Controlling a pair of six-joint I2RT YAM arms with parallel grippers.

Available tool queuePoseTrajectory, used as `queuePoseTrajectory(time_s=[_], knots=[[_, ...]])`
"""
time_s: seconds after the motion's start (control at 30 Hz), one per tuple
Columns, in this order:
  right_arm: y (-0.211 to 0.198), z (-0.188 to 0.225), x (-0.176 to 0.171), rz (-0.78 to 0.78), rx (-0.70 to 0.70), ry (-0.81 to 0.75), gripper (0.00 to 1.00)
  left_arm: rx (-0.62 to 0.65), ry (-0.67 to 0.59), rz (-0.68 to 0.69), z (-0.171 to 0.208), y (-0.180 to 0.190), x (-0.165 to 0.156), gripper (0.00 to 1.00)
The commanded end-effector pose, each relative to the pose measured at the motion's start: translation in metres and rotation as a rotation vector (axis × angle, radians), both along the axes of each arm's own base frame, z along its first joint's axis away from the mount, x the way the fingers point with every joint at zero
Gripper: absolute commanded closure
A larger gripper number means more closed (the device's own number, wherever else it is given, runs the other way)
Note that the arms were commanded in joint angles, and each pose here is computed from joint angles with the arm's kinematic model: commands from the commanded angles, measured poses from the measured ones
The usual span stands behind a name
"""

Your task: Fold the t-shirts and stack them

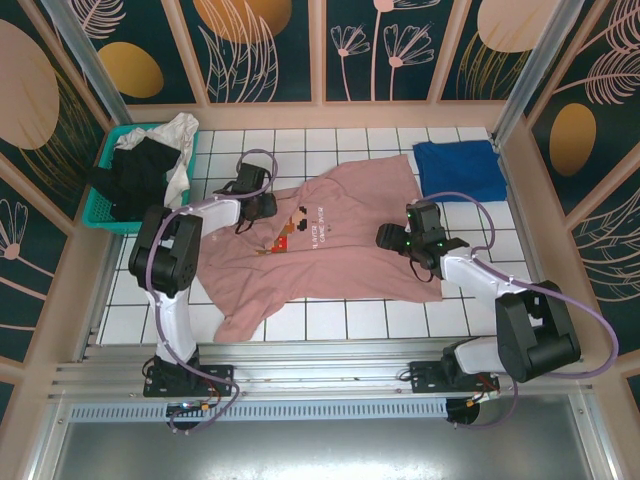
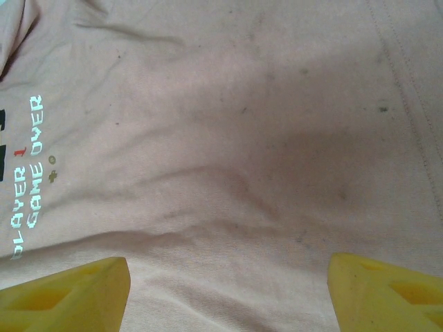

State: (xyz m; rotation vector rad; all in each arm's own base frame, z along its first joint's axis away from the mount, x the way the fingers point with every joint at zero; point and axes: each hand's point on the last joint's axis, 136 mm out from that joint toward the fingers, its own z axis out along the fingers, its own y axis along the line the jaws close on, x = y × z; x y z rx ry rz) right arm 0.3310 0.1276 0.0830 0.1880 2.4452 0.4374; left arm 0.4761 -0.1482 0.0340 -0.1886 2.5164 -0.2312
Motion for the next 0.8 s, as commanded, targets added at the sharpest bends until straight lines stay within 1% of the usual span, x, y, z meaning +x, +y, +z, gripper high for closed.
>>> queuePoseTrajectory(time_s=[0.0,0.1,0.23,0.27,0.33,0.4,0.43,0.47,0.53,0.57,0.6,0.63,0.73,0.77], knots=[[-0.001,0.004,-0.001,0.014,-0.014,-0.028,0.25,0.032,-0.030,0.018,0.009,0.004,0.017,0.61],[-0.001,0.003,-0.002,0.013,-0.016,-0.026,0.25,0.080,-0.001,0.028,-0.001,0.009,0.023,0.62],[-0.002,0.001,-0.003,0.013,-0.016,-0.024,0.25,0.087,0.005,0.017,-0.007,0.007,0.026,0.79],[-0.002,0.000,-0.003,0.012,-0.020,-0.020,0.25,0.083,0.003,0.012,-0.006,0.006,0.026,0.81],[-0.003,0.000,-0.003,0.011,-0.020,-0.021,0.25,0.080,-0.001,0.004,-0.003,0.005,0.026,0.83],[-0.004,0.000,-0.002,0.010,-0.021,-0.023,0.25,0.082,0.000,-0.001,-0.001,0.005,0.026,0.79],[-0.004,0.000,-0.002,0.009,-0.020,-0.022,0.25,0.083,0.005,-0.003,-0.001,0.005,0.026,0.74],[-0.004,-0.001,-0.002,0.009,-0.020,-0.021,0.25,0.087,0.012,-0.003,-0.003,0.005,0.025,0.65],[-0.003,-0.001,-0.002,0.012,-0.017,-0.020,0.25,0.081,0.020,-0.006,-0.006,0.004,0.024,0.55],[-0.003,-0.001,-0.001,0.013,-0.013,-0.020,0.25,0.075,0.025,-0.010,-0.008,0.003,0.022,0.53],[-0.002,-0.002,-0.002,0.013,-0.011,-0.019,0.25,0.068,0.028,-0.012,-0.009,0.002,0.022,0.53],[-0.003,-0.003,-0.002,0.013,-0.011,-0.017,0.25,0.059,0.032,-0.018,-0.012,0.000,0.020,0.56],[-0.003,-0.005,-0.002,0.012,-0.013,-0.012,0.25,0.045,0.033,-0.020,-0.014,-0.002,0.019,0.71],[-0.003,-0.005,-0.003,0.012,-0.013,-0.011,0.25,0.049,0.032,-0.018,-0.014,-0.001,0.019,0.74]])
